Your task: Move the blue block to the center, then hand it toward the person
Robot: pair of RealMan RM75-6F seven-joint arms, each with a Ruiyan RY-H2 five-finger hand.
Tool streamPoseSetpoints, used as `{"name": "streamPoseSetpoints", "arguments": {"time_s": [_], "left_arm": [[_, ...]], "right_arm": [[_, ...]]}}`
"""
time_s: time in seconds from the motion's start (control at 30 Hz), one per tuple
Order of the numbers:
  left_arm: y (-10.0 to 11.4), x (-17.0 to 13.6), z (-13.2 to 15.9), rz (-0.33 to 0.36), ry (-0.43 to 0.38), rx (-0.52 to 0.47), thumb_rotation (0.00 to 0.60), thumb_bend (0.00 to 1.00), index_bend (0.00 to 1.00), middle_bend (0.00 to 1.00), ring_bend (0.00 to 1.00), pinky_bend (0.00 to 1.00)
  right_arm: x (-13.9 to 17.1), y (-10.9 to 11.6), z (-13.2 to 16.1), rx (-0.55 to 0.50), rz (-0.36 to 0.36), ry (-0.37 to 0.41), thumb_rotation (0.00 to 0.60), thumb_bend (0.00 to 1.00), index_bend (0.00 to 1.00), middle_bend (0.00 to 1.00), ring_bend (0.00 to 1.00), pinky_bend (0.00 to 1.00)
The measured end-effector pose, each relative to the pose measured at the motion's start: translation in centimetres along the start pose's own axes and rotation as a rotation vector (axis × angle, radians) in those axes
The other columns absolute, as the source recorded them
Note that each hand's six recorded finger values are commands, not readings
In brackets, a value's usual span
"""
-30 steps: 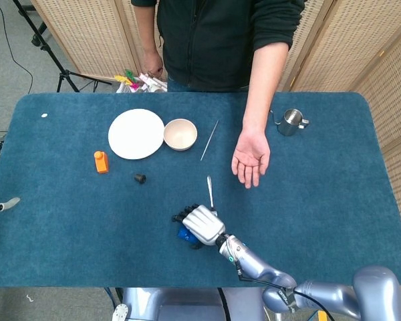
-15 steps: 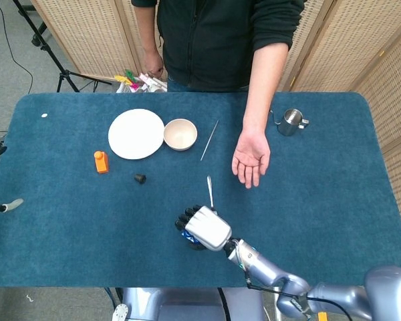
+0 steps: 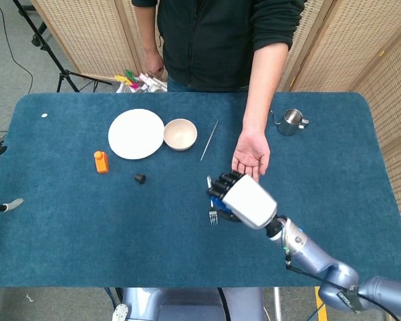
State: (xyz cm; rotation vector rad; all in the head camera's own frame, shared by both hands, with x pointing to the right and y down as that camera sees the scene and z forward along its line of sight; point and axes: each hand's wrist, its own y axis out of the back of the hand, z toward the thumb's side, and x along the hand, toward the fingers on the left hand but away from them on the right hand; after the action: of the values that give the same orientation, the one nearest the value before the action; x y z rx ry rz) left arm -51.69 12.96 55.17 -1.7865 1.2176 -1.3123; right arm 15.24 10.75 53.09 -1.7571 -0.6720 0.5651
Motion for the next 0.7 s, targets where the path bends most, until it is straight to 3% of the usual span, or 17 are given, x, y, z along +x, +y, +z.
{"name": "streamPoseSetpoints", "arguments": {"time_s": [0.13, 0.3, 0.4, 0.43, 0.5, 0.57, 0.63, 0.7], "left_arm": [[-0.1, 0.0, 0.2, -0.005, -0.001, 0.006, 0.6, 0.0, 0.0, 0.0, 0.0, 0.0], [-0.4, 0.1, 0.2, -0.013, 0.001, 0.012, 0.6, 0.0, 0.0, 0.0, 0.0, 0.0], [-0.3, 0.1, 0.1, -0.015, 0.005, 0.007, 0.6, 0.0, 0.0, 0.0, 0.0, 0.0], [-0.3, 0.2, 0.0, -0.014, 0.007, 0.006, 0.6, 0.0, 0.0, 0.0, 0.0, 0.0], [-0.2, 0.2, -0.1, -0.013, 0.01, 0.004, 0.6, 0.0, 0.0, 0.0, 0.0, 0.0], [-0.1, 0.2, -0.2, -0.012, 0.013, -0.002, 0.6, 0.0, 0.0, 0.0, 0.0, 0.0], [-0.1, 0.2, -0.4, -0.015, 0.016, -0.003, 0.6, 0.0, 0.0, 0.0, 0.0, 0.0], [-0.2, 0.3, -0.5, -0.019, 0.017, -0.005, 0.6, 0.0, 0.0, 0.0, 0.0, 0.0]], "right_arm": [[-0.6, 0.6, -2.2, -0.005, -0.008, -0.071, 0.6, 0.4, 0.46, 0.59, 0.47, 0.55], [-1.7, -0.5, -4.8, -0.018, 0.022, -0.169, 0.6, 0.39, 0.46, 0.59, 0.47, 0.55], [-2.6, -1.1, -5.4, -0.016, 0.024, -0.202, 0.6, 0.3, 0.46, 0.56, 0.46, 0.55], [-2.9, -1.3, -5.6, -0.008, 0.023, -0.213, 0.6, 0.23, 0.42, 0.5, 0.43, 0.55], [-3.3, -1.5, -5.9, 0.008, 0.027, -0.226, 0.6, 0.08, 0.24, 0.27, 0.26, 0.46], [-3.4, -1.7, -6.1, 0.016, 0.047, -0.241, 0.6, 0.0, 0.03, 0.03, 0.03, 0.26], [-3.4, -1.7, -6.2, 0.001, 0.066, -0.259, 0.6, 0.0, 0.0, 0.0, 0.0, 0.18], [-3.3, -1.2, -6.0, -0.012, 0.073, -0.266, 0.6, 0.0, 0.0, 0.0, 0.0, 0.16]]}}
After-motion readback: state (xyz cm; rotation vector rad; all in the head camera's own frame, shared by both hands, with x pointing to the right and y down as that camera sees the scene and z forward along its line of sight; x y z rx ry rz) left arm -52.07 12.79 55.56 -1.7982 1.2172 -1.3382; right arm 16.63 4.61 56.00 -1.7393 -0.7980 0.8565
